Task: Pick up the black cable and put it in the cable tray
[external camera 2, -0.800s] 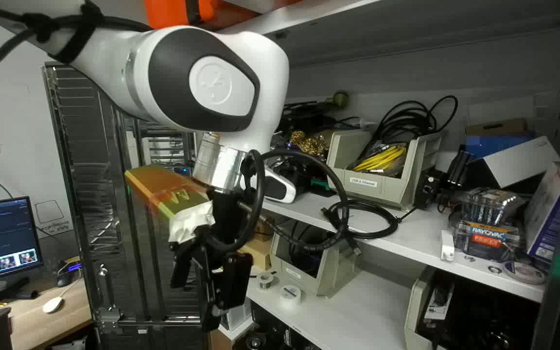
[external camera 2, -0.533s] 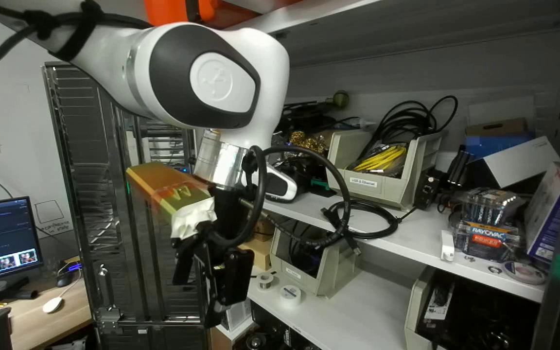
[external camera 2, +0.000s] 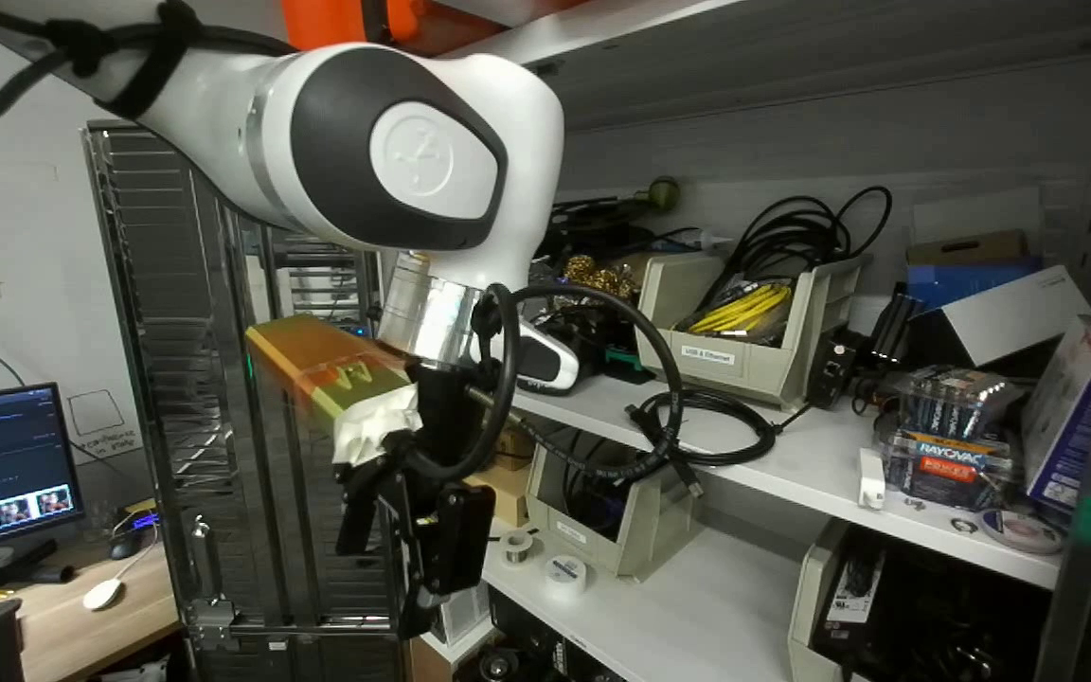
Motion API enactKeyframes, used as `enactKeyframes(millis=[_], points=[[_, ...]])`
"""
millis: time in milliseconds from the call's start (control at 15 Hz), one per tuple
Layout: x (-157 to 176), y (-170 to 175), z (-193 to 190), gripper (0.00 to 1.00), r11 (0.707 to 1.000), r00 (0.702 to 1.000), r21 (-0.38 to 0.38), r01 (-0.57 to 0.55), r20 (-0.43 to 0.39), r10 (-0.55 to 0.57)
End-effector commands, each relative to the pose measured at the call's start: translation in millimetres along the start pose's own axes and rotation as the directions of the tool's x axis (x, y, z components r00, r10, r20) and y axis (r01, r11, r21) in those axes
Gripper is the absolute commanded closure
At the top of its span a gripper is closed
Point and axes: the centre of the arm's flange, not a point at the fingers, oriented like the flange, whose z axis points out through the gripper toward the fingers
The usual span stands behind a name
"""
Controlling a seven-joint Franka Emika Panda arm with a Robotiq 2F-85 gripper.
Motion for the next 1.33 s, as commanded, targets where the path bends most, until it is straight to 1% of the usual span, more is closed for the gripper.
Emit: enactKeyframes(millis=[0,267,333,400,533,667,733,800,933,1133,1267], points=[[0,0,0,0.0,1.0,1.0,0.0,0.0,0.0,0.0],[23,0,-7,0.0,1.0,0.999,0.001,-0.018,-0.044,0.018],[32,0,-11,0.0,1.0,0.998,-0.007,0.0,-0.063,0.0],[40,0,-16,0.0,0.999,0.997,-0.028,0.026,-0.07,-0.028],[62,0,-30,0.0,0.99,0.989,-0.085,0.11,-0.093,-0.117],[86,2,-48,0.0,0.974,0.972,-0.132,0.187,-0.121,-0.203],[101,3,-59,0.0,0.958,0.955,-0.157,0.242,-0.135,-0.263],[113,3,-68,0.0,0.94,0.94,-0.178,0.291,-0.129,-0.315],[138,0,-87,0.0,0.899,0.899,-0.212,0.382,-0.138,-0.415],[172,-6,-107,0.0,0.823,0.818,-0.262,0.504,-0.161,-0.552],[189,-8,-114,0.0,0.761,0.755,-0.295,0.579,-0.161,-0.636]])
